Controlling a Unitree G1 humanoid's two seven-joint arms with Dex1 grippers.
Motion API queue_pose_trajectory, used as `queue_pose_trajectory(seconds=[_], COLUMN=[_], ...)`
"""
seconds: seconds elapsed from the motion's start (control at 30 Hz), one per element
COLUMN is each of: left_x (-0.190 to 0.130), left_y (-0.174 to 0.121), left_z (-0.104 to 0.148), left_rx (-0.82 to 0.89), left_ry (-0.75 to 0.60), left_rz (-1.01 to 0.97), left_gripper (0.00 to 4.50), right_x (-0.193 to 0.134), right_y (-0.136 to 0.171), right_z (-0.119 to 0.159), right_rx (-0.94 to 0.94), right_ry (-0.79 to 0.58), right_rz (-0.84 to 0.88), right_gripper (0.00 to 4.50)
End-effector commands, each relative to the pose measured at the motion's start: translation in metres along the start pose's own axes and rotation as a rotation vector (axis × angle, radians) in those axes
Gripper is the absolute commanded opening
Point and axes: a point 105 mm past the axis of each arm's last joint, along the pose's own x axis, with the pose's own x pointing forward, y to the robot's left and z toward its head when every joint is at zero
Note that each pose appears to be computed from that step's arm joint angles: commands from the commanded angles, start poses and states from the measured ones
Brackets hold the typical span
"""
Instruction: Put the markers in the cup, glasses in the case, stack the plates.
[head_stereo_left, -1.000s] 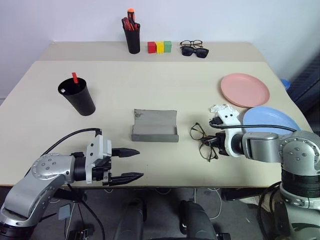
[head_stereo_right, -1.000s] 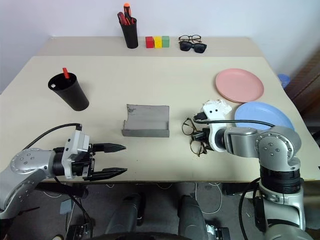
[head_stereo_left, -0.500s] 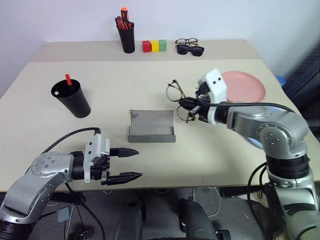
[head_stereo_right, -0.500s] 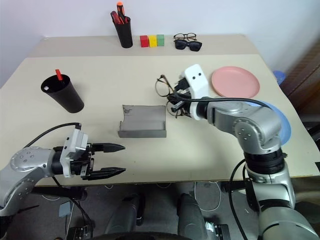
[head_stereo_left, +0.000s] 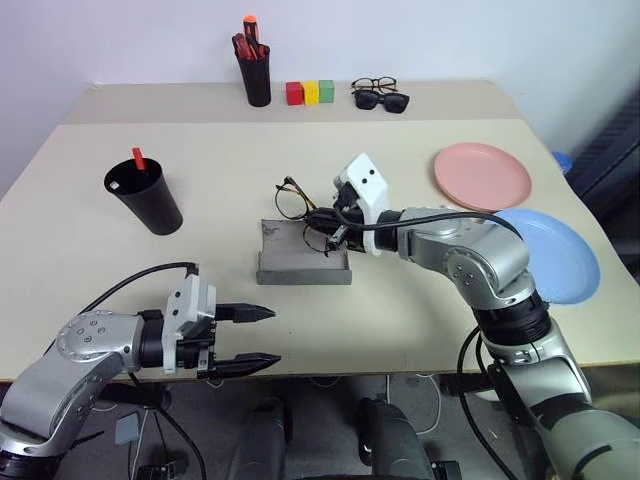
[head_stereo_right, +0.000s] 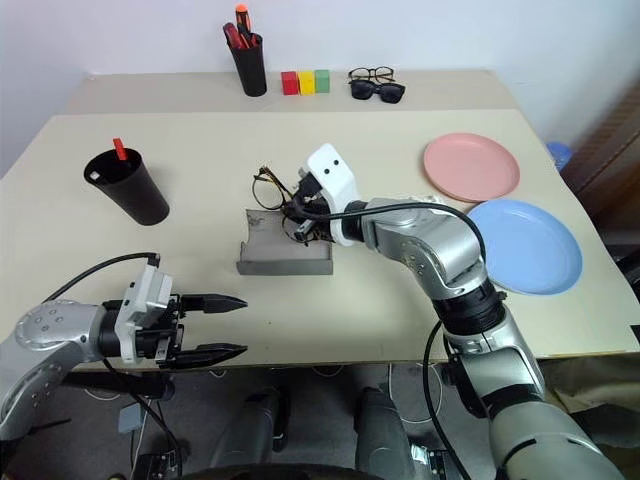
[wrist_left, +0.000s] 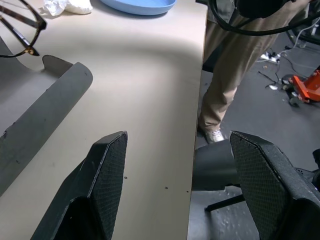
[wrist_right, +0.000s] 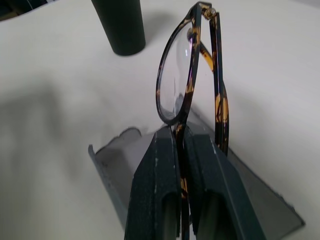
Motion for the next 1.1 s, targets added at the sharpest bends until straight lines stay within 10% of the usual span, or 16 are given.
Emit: queue_pose_trajectory(seconds=[0.03,0.33,0.67,1.1], left_x=[-0.003,-0.007,-0.012,-0.01], left_y=[-0.003,-0.004,0.001,0.118], left_z=[0.009,0.008,0.005,0.03], left_rx=[0.044,0.049,0.049,0.134], left_ry=[-0.011,-0.008,-0.003,-0.003], left_rz=[0.013,0.05,0.092,0.493], left_gripper=[3.34,3.34,3.34,3.08], right_x=[0.003,0.007,-0.019,-0.137], right_y=[0.0,0.0,-0.012,-0.028], right_z=[0.01,-0.012,-0.037,-0.047], right_rx=[-0.05,-0.029,0.038,-0.005], right_ry=[-0.038,0.011,0.076,-0.048], right_rz=[0.02,0.051,-0.015,-0.287], right_gripper=[0.05,0.05,4.45,4.49])
